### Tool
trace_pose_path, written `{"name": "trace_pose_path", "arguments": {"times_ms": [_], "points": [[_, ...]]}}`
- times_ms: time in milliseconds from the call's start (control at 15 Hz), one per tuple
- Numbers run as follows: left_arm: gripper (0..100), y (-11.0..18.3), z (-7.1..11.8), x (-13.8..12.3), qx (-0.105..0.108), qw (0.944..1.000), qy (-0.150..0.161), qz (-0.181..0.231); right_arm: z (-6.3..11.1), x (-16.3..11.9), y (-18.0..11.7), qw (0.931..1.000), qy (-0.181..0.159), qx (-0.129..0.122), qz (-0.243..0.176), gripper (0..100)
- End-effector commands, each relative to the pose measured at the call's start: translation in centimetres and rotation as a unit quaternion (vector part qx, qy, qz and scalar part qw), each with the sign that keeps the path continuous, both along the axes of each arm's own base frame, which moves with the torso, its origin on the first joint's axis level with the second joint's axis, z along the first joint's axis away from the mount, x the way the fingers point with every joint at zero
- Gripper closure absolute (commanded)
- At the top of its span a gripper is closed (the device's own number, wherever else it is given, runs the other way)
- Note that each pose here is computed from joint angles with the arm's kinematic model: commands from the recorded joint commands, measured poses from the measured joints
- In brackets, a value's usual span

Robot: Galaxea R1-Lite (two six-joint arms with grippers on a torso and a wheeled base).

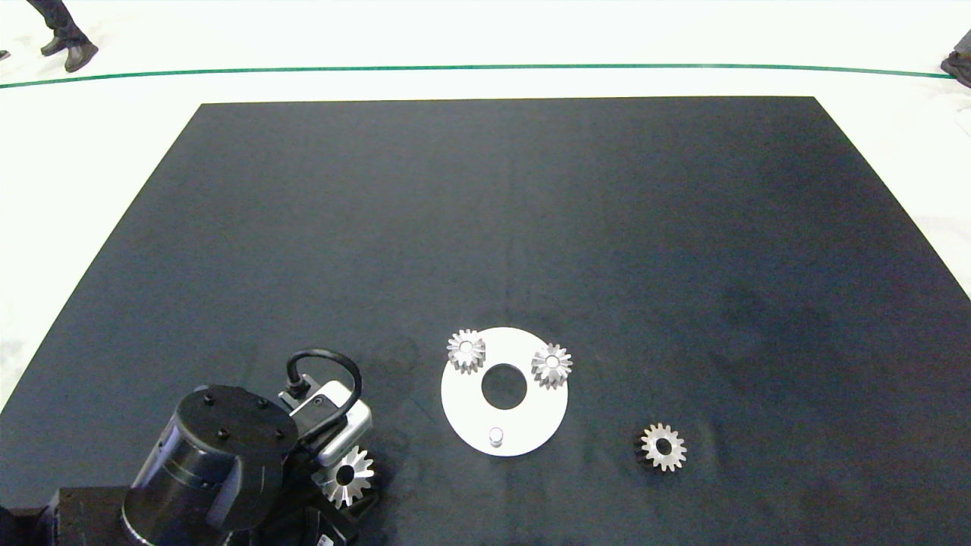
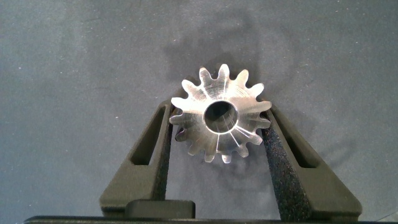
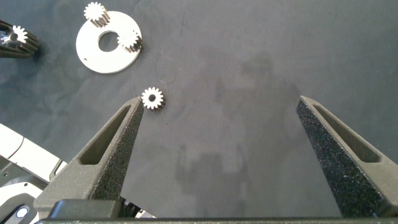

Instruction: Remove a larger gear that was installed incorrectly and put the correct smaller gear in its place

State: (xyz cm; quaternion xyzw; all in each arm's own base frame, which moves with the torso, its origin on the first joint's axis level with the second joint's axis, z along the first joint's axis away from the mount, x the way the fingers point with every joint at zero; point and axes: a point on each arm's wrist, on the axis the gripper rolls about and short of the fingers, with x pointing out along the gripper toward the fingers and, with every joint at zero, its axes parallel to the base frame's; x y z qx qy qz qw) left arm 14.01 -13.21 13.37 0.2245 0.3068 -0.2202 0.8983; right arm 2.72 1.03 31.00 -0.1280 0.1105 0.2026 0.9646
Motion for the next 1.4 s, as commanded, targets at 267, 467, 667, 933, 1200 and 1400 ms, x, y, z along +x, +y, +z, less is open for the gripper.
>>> {"name": "trace_pose_path", "arguments": {"times_ms": [267,467,667,933,1200,1400], "points": [[0,0.1,-0.7,-0.2,0.009,0.9999,0.008,0.0,-0.2,0.1,0.0,1.0,0.003,-0.005,0.002,0],[0,0.1,-0.7,-0.2,0.008,1.0,0.006,0.001,-0.2,0.1,0.0,1.0,0.004,-0.006,0.002,0],[0,0.2,-0.3,-0.2,0.0,1.0,-0.001,0.003,-0.2,0.1,0.0,1.0,0.004,-0.006,0.002,0],[0,1.3,4.9,-0.8,-0.071,0.9946,-0.074,0.013,-0.3,0.1,0.0,1.0,0.004,-0.007,0.002,0],[0,5.1,13.6,-2.3,-0.171,0.9735,-0.108,0.107,-0.4,0.1,0.0,0.9999,0.005,-0.01,0.002,0],[0,7.9,17.5,-3.5,-0.158,0.9651,-0.067,0.198,-1.5,0.6,0.2,0.9992,0.021,-0.033,0.007,0]]}}
